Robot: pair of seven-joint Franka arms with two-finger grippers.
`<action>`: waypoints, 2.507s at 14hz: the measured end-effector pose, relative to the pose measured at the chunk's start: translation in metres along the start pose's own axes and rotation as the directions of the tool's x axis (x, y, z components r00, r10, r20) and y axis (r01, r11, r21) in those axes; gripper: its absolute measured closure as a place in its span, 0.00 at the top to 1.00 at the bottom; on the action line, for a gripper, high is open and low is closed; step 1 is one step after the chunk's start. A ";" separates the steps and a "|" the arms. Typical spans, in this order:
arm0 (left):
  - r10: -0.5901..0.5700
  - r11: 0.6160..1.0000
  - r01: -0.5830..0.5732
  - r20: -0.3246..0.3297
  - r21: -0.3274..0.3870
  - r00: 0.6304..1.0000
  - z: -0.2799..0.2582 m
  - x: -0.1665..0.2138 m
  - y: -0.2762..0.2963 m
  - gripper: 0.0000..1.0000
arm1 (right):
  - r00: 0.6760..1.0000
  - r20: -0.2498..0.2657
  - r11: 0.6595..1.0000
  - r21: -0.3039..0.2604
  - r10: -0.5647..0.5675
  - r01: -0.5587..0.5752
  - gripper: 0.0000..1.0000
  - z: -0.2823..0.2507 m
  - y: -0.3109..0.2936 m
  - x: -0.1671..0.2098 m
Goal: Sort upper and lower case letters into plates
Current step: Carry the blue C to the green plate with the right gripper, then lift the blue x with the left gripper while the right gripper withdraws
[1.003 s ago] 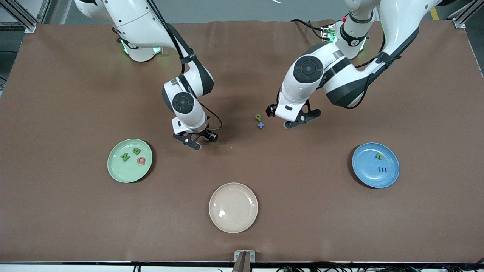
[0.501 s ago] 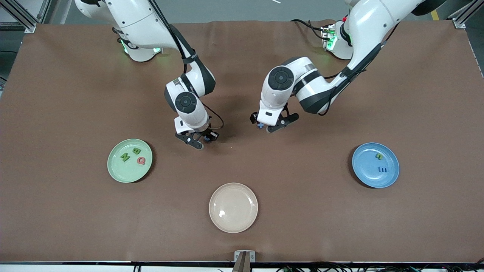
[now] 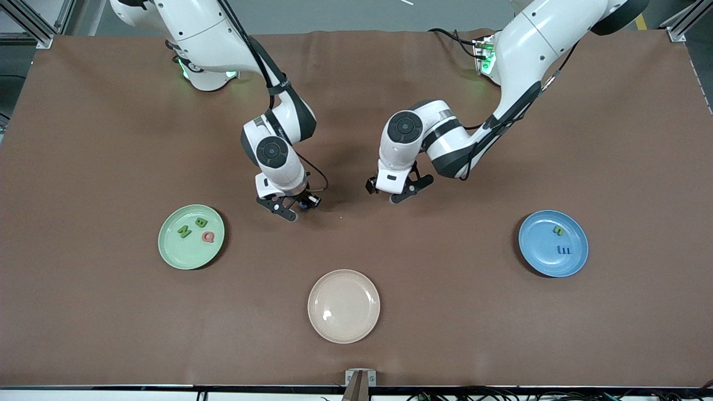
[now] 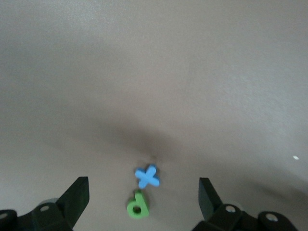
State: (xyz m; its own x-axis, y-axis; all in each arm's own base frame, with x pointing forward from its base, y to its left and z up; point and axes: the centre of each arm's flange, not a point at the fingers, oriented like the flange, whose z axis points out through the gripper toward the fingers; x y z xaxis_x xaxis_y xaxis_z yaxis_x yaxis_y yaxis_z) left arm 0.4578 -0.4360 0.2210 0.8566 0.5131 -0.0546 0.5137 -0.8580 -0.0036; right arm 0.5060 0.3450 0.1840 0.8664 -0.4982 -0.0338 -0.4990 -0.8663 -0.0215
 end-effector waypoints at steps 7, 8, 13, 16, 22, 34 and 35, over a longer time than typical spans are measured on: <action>-0.002 1.000 0.002 0.005 -0.011 1.000 0.012 -0.002 0.001 1.00 | 0.981 0.034 0.981 -0.006 -0.193 0.193 0.34 -0.085 0.079 0.151; 0.002 1.000 -0.002 0.006 -0.012 1.000 0.012 -0.005 0.002 1.00 | 0.973 0.032 0.974 -0.002 -0.228 0.228 0.34 -0.086 0.099 0.174; 0.019 1.000 -0.019 0.013 0.000 1.000 0.022 -0.028 0.006 1.00 | 0.928 0.006 0.928 0.017 -0.374 0.373 0.34 -0.097 0.188 0.257; 0.021 1.000 -0.021 -0.009 0.011 1.000 0.029 -0.019 0.002 1.00 | 0.921 0.019 0.922 0.013 -0.388 0.388 0.34 -0.083 0.207 0.274; 0.044 0.999 -0.044 -0.012 0.029 0.999 0.043 -0.027 0.002 0.89 | 0.922 0.051 0.923 -0.005 -0.383 0.384 0.34 -0.034 0.213 0.286; 0.047 0.998 -0.047 -0.022 0.032 0.999 0.047 -0.026 0.002 0.41 | 0.922 0.036 0.922 -0.005 -0.386 0.387 0.67 -0.029 0.211 0.293; 0.047 0.998 -0.047 -0.022 0.031 0.999 0.047 -0.026 0.003 0.37 | 0.920 0.032 0.920 -0.004 -0.391 0.391 0.79 -0.031 0.210 0.294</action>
State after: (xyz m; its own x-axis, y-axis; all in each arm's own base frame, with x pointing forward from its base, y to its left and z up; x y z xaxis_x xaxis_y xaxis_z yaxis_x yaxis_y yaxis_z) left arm 0.4345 -0.4529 0.1752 0.8809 0.4723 -0.0326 0.4713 -0.8814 -0.0321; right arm 0.6568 0.0155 0.2004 0.9914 -0.1186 -0.0547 -0.1203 -0.9923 -0.0287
